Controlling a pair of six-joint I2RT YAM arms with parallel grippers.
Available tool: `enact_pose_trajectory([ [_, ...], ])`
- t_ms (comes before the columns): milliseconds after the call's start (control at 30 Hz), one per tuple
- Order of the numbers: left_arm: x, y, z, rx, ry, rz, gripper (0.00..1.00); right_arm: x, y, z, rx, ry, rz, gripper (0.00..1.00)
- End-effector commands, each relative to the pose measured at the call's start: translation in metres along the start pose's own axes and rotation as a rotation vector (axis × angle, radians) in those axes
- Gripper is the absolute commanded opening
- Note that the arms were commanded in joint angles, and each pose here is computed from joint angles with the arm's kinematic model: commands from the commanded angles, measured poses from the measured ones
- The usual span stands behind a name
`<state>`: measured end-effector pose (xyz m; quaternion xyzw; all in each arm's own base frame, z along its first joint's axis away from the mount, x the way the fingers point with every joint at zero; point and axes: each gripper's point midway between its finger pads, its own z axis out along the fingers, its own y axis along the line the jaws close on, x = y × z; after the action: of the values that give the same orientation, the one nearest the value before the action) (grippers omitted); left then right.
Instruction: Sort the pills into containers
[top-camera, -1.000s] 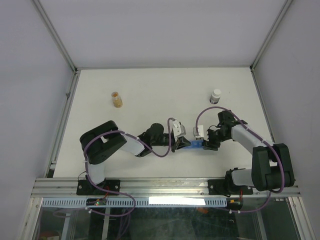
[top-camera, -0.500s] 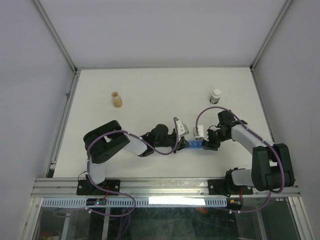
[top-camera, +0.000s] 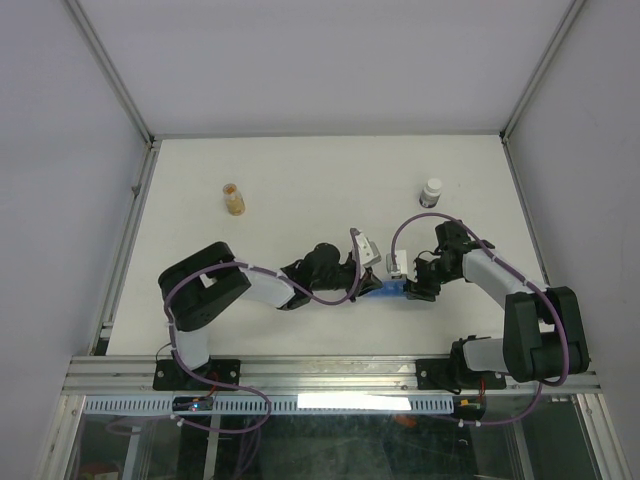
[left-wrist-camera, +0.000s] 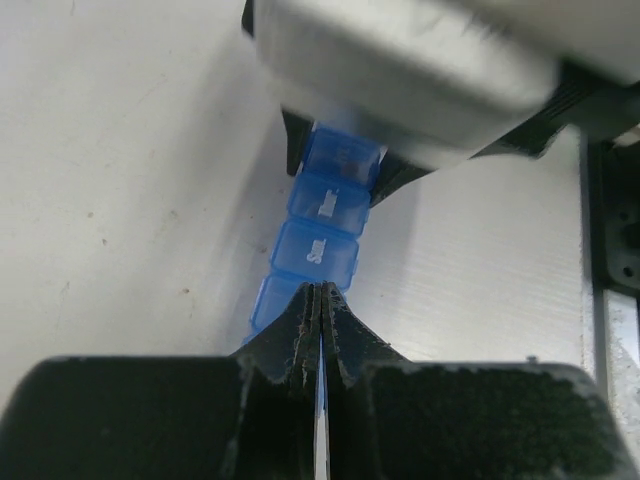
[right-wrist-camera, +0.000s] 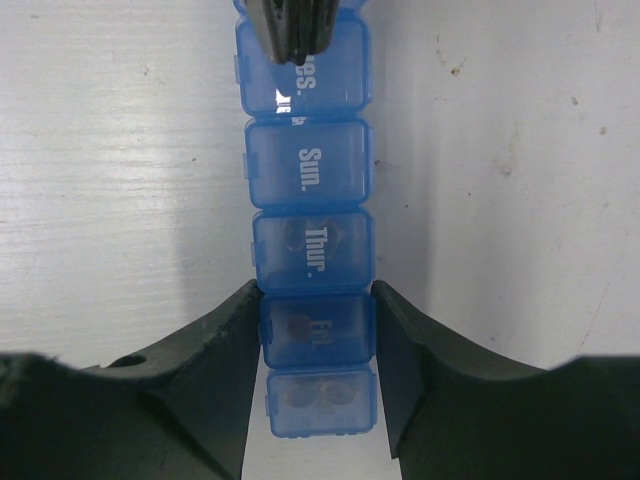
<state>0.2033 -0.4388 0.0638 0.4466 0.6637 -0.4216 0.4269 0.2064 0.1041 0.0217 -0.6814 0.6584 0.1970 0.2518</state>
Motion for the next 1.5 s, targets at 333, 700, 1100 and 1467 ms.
enact_pose_trajectory([
  [333,-0.004,-0.002,0.008,-0.048,0.019,-0.09,0.0,-0.006,-0.005,0.0,0.008,-0.012,-0.009,0.49],
  [700,0.004,-0.002,0.016,-0.06,0.042,-0.182,0.0,-0.008,-0.006,-0.001,0.011,-0.017,-0.008,0.49],
  [1100,-0.081,-0.014,-0.018,-0.082,-0.123,-0.131,0.0,-0.009,-0.006,-0.002,0.015,-0.02,-0.005,0.49],
  [1467,-0.03,0.011,-0.03,-0.277,0.102,-0.264,0.0,-0.008,-0.005,-0.001,0.008,-0.017,0.001,0.49],
])
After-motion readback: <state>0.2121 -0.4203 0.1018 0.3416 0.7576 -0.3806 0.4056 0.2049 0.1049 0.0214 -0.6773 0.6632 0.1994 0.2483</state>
